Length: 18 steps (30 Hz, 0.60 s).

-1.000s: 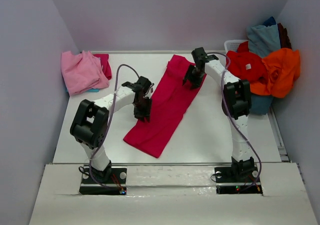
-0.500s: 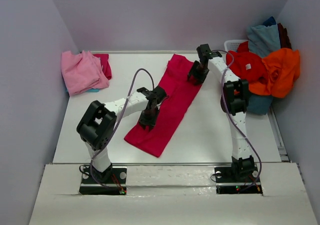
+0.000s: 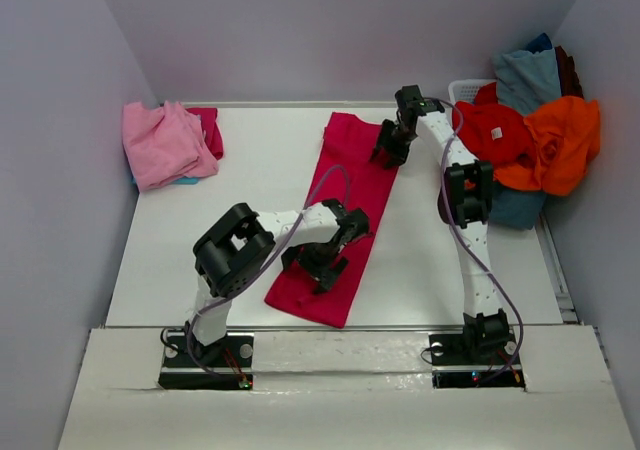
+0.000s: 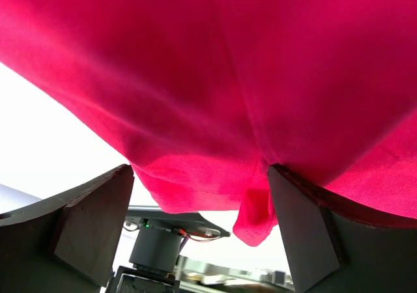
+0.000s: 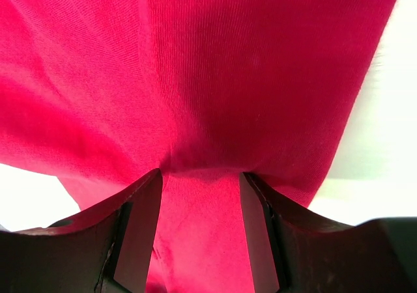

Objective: Fold and stack the t-shirts
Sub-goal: Fold the tshirt

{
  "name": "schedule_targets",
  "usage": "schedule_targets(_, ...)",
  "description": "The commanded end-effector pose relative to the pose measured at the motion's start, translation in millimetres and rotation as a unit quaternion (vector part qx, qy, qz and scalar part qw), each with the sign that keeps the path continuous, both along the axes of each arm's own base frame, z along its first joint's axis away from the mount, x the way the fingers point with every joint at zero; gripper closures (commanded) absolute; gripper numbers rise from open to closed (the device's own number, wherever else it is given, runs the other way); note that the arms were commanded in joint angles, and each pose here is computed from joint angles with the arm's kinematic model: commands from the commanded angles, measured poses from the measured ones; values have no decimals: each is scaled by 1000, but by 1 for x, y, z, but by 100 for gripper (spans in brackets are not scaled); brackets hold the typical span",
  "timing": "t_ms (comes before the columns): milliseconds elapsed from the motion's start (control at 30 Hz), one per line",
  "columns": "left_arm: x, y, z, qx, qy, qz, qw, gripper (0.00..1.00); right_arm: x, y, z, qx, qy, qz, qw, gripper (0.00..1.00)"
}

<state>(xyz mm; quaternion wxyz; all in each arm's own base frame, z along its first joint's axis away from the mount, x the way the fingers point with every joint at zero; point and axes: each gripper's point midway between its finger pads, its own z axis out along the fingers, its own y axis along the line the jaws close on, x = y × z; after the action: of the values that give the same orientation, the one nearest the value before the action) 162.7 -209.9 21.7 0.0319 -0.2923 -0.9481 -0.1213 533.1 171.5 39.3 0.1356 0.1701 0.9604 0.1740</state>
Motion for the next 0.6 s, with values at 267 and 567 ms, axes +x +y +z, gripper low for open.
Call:
schedule_targets(267,-89,-43,-24,-55,129,-56,988,1,-15,14,-23,11,13,95,995,42)
schedule_targets(567,-111,-86,-5,-120,135,-85,980,1,-25,36,-16,19,-1,150,989,42)
